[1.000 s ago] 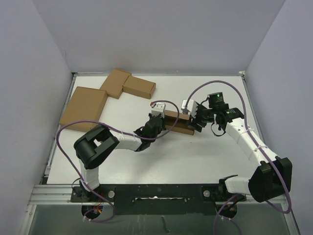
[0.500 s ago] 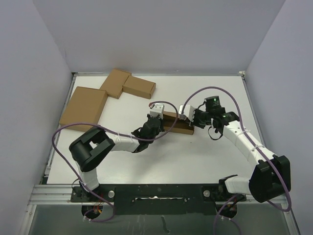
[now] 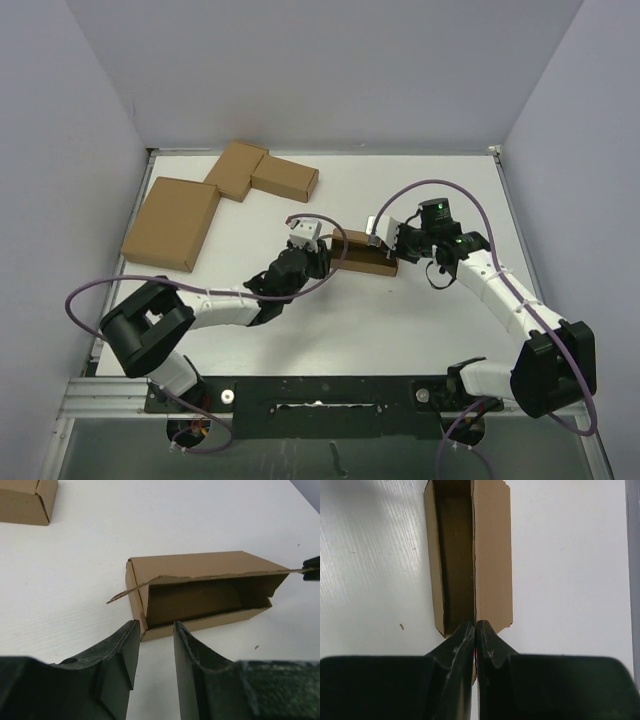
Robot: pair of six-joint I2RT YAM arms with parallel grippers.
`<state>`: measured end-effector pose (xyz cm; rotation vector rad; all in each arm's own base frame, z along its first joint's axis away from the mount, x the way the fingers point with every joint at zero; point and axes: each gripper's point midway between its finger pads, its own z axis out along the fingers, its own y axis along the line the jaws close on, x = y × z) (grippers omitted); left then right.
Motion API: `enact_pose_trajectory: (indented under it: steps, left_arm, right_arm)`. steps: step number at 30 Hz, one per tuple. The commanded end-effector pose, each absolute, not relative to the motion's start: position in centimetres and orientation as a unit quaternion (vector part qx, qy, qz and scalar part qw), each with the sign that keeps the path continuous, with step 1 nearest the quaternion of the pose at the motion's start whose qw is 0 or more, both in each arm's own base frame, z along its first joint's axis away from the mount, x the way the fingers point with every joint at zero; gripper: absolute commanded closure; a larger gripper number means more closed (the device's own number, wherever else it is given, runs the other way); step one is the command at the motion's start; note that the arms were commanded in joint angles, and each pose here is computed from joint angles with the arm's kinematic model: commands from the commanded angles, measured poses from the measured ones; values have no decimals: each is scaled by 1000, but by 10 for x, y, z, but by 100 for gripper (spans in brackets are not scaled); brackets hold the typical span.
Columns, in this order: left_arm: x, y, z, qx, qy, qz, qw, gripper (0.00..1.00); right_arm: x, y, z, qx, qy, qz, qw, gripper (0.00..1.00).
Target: Fold the paper box
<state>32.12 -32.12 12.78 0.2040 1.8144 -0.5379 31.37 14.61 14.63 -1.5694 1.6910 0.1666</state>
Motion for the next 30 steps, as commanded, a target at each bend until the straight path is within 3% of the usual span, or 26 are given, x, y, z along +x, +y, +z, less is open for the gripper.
enact_pose_trajectory:
  steps: [1,7,19,25,30]
  left_arm:
    - [304,-318,161,80,751,-285,591,66]
    - [296,-305,176,87,748,-349,558,63]
    - [314,-296,143,68,771,-379,507,97]
    - [333,-310,134,69,768,-400,496,100]
    - [308,-325,139,101,732,-428,520,100]
  right_arm:
    - [312,149,151,-617,667,69,412,97]
    - [310,149,151,-614,669,79,412,97]
    - [310,151,151,-608,673,93,411,97]
    - [309,152,150,-604,676,102,410,97]
    - [308,154,148,-597,684,113,404,98]
